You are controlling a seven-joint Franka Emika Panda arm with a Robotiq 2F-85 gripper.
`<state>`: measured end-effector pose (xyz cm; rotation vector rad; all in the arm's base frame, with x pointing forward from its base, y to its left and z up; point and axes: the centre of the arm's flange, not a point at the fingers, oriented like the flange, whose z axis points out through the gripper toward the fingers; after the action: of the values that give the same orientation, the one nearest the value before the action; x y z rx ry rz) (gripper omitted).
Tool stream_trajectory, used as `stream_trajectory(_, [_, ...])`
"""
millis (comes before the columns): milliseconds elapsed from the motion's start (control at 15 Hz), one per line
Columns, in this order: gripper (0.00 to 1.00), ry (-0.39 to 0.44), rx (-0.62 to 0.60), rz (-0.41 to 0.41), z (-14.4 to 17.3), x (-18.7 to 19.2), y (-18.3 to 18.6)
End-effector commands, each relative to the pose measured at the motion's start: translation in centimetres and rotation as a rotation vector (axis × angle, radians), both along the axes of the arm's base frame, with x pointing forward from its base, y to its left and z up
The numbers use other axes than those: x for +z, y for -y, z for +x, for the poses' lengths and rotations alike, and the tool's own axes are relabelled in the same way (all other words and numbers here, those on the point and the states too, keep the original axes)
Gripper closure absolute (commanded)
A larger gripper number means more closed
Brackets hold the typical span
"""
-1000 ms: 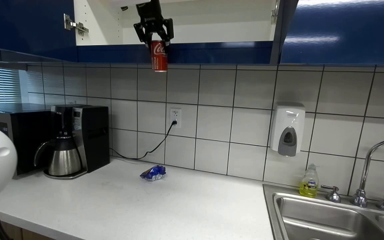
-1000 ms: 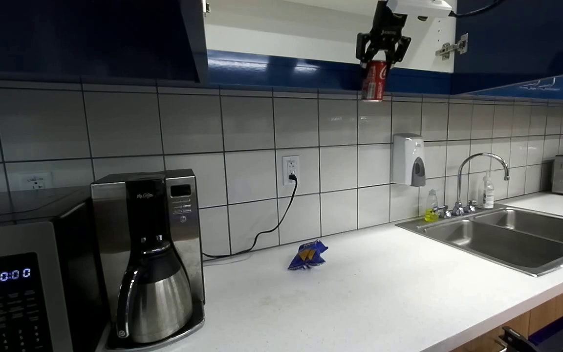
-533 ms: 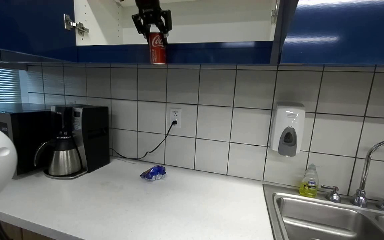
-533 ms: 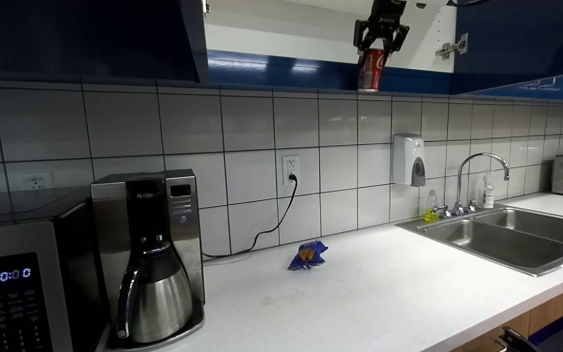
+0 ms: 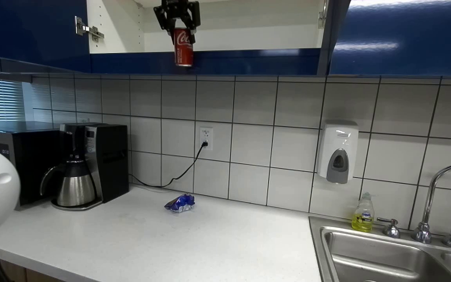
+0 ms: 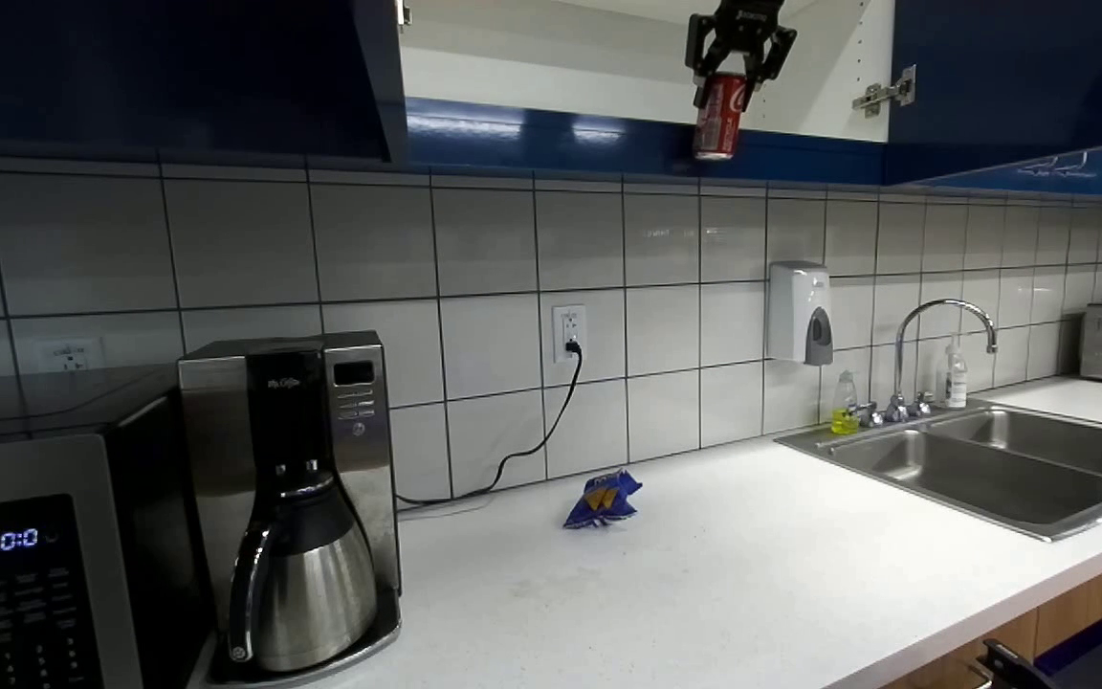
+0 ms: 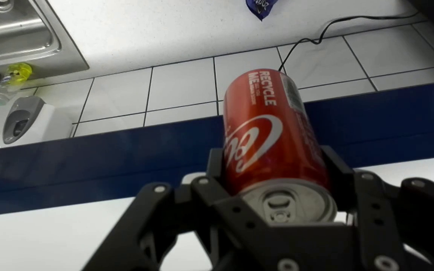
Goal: Put the red can inside the open cabinet
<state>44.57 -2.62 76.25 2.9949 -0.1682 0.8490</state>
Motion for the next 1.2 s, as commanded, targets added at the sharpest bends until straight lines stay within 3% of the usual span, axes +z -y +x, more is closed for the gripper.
stream_trajectory(0, [0.61, 0.023, -0.024, 0.013, 0.3, 3.0, -0.6])
stream_trajectory(1133, [0.61, 0.106, -0.040, 0.025, 0.0, 8.1, -1.3])
